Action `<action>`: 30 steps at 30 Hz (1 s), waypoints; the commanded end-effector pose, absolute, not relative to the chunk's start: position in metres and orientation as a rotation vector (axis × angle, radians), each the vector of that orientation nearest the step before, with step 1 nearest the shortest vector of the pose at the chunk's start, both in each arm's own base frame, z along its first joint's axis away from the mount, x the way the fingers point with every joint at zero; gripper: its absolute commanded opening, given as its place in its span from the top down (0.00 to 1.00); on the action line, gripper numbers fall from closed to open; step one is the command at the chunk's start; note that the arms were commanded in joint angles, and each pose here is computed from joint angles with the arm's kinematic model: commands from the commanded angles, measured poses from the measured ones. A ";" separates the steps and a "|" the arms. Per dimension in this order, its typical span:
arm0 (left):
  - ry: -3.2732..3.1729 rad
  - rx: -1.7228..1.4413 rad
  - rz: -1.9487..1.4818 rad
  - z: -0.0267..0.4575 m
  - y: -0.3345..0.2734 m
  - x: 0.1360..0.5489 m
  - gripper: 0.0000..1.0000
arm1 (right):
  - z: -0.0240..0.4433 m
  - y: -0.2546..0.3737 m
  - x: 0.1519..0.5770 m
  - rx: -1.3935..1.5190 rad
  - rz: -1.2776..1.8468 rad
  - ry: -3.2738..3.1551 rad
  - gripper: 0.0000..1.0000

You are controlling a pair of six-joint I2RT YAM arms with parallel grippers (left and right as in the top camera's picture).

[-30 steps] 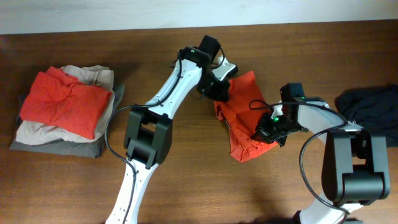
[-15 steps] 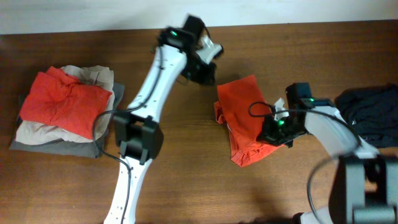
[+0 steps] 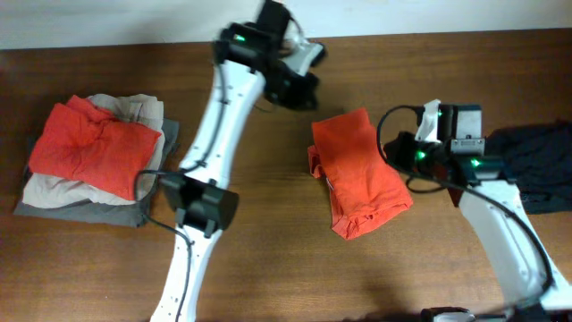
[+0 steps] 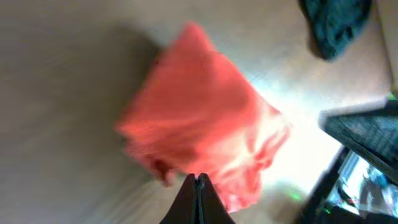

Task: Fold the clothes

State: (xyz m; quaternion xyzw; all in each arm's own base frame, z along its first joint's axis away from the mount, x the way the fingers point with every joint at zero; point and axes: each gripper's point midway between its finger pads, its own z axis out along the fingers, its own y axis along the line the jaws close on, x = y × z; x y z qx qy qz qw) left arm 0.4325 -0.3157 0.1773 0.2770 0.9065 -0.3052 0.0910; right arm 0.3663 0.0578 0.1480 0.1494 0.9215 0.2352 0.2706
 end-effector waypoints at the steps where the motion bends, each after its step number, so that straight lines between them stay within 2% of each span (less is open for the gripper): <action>1: 2.806 0.894 -0.985 0.137 -0.346 0.404 0.99 | 0.123 0.060 0.387 0.499 0.678 2.488 0.96; 4: 2.875 0.910 -0.905 0.117 -0.345 0.397 0.99 | 0.109 0.076 0.405 0.459 0.817 2.470 0.96; 6: 2.920 0.904 -0.832 0.107 -0.338 0.396 0.99 | 0.096 0.076 0.416 0.534 0.898 2.457 0.96; 10: 2.954 0.901 -0.715 0.099 -0.327 0.398 0.99 | 0.096 0.081 0.433 0.473 1.036 2.385 0.96; 14: 3.014 0.909 -0.687 0.084 -0.323 0.390 0.99 | 0.091 0.076 0.436 0.514 1.040 2.377 0.96; 21: 3.118 0.969 -0.742 0.028 -0.336 0.362 0.99 | 0.079 0.069 0.438 0.552 0.985 2.398 0.96; 25: 3.223 0.952 -0.731 0.002 -0.329 0.342 0.99 | 0.051 0.067 0.429 0.625 0.933 2.482 0.96; 30: 3.281 0.938 -0.710 -0.009 -0.321 0.333 0.99 | 0.011 0.070 0.412 0.699 0.905 2.604 0.96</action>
